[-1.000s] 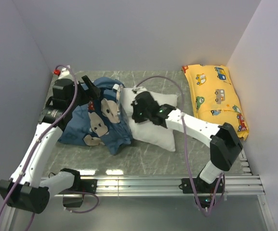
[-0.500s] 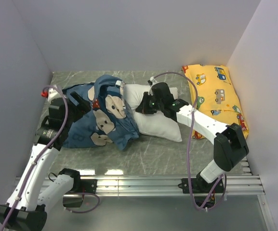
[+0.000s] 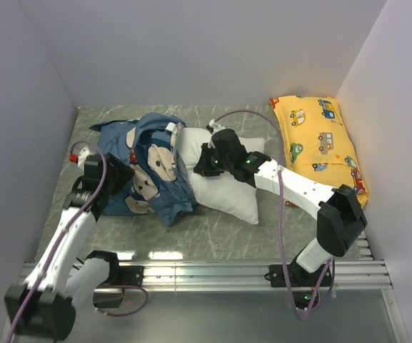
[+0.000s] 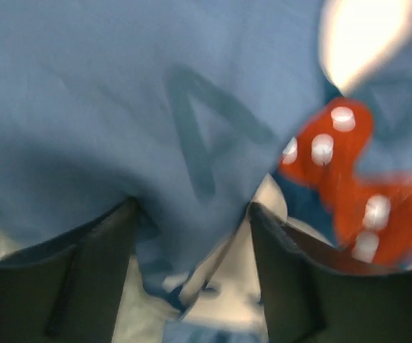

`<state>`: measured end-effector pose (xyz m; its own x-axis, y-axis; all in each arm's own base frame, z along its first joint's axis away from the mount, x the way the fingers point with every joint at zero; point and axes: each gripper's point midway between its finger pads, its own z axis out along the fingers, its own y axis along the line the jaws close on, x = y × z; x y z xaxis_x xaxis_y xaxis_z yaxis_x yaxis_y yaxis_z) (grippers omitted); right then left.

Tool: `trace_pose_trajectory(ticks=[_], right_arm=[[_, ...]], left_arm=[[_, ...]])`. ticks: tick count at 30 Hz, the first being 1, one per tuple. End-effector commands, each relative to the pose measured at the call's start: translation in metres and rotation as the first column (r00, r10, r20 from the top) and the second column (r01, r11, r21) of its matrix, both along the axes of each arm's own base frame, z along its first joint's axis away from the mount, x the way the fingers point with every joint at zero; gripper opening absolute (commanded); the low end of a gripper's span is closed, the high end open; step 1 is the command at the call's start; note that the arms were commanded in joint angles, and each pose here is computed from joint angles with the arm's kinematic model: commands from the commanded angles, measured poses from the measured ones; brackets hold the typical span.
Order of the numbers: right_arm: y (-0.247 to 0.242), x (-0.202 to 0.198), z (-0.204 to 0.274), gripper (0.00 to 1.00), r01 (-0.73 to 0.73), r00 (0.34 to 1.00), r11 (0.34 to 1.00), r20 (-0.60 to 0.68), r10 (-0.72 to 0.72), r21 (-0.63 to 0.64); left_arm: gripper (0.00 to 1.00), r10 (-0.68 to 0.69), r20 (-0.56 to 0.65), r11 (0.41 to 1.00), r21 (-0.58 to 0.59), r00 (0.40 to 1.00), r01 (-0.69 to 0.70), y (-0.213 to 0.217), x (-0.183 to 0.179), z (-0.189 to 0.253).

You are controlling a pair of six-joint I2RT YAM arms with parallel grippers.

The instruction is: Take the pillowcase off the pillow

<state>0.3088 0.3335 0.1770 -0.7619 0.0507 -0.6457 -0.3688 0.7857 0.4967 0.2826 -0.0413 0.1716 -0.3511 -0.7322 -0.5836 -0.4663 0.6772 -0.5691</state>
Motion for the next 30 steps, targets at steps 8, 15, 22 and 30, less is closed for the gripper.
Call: trace_pose_trajectory(ticks=[8,15,22,30], right_arm=[[-0.009,-0.015,0.015,0.00,0.022,0.997,0.999,0.074,-0.020,-0.030],[-0.004,-0.004,0.015,0.00,0.032,0.997,0.999,0.077,-0.029,-0.042],[-0.004,0.000,0.023,0.00,0.026,0.995,0.998,0.095,-0.020,-0.061],[-0.009,-0.004,0.014,0.00,0.016,0.995,0.996,0.096,-0.007,-0.093]], left_arm=[[0.57,-0.182,0.176,0.980,-0.048,0.967,0.193,0.001,0.090,0.060],[0.92,-0.027,0.121,0.998,-0.048,0.992,0.033,0.023,0.060,0.055],[0.92,0.035,0.105,0.988,-0.154,0.994,-0.018,0.019,0.023,-0.001],[0.89,0.045,0.312,0.969,-0.246,0.949,0.036,0.009,0.019,-0.014]])
